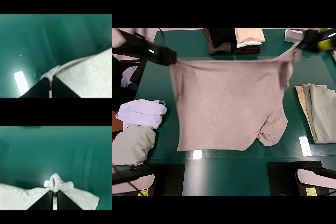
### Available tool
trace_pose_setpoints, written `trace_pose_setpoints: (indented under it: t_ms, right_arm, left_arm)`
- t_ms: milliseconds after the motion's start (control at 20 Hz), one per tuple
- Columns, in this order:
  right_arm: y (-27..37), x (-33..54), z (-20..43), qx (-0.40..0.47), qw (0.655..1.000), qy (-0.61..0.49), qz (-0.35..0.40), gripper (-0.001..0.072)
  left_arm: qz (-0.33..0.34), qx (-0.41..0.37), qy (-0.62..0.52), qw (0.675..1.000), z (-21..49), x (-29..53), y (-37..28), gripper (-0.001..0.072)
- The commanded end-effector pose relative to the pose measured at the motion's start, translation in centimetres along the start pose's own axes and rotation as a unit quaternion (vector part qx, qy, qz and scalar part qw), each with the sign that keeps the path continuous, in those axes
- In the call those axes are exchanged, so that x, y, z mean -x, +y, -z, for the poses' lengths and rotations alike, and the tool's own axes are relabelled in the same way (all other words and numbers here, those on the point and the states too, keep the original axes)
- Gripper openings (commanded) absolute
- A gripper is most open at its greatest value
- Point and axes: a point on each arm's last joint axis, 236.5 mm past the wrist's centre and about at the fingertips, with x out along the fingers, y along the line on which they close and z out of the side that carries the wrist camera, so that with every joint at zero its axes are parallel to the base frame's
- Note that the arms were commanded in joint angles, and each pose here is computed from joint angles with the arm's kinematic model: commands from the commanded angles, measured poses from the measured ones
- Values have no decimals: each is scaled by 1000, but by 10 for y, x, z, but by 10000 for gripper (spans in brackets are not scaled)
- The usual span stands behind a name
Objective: Fold the shirts.
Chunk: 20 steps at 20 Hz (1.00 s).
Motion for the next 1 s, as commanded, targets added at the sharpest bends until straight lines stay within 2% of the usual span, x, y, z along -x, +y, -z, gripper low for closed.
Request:
trace_pose_setpoints:
  t_ms: [0,100,150,200,250,300,450,550,650,850,950]
  right_arm:
    - [-10,-91,34,4,998,65,15,16]
    - [-4,-114,39,7,997,72,9,16]
    - [-2,-120,40,9,997,73,8,18]
    - [-1,-121,39,9,998,69,7,65]
    - [0,-120,36,9,998,63,6,276]
    - [-1,-116,32,9,998,60,6,415]
    - [-10,-81,30,4,997,81,12,419]
    - [-22,-54,51,-9,994,105,22,418]
    - [-40,-33,96,-18,988,149,40,418]
    - [-73,-9,231,-70,956,270,86,419]
    - [-78,-8,293,-102,938,320,91,592]
  left_arm:
    - [-16,10,85,996,47,-95,25,27]
    - [-17,11,103,995,57,-108,28,29]
    - [-19,9,103,995,57,-107,29,87]
    - [-21,9,99,995,55,-105,29,347]
    - [-26,5,100,995,54,-103,31,499]
    - [-33,0,102,994,54,-99,35,497]
    - [-38,6,138,990,60,-74,39,497]
    - [-40,23,156,987,75,-54,44,497]
    - [-47,38,169,984,102,-39,47,497]
    - [-44,67,215,973,181,-28,37,497]
    - [-44,80,234,968,213,-27,34,497]
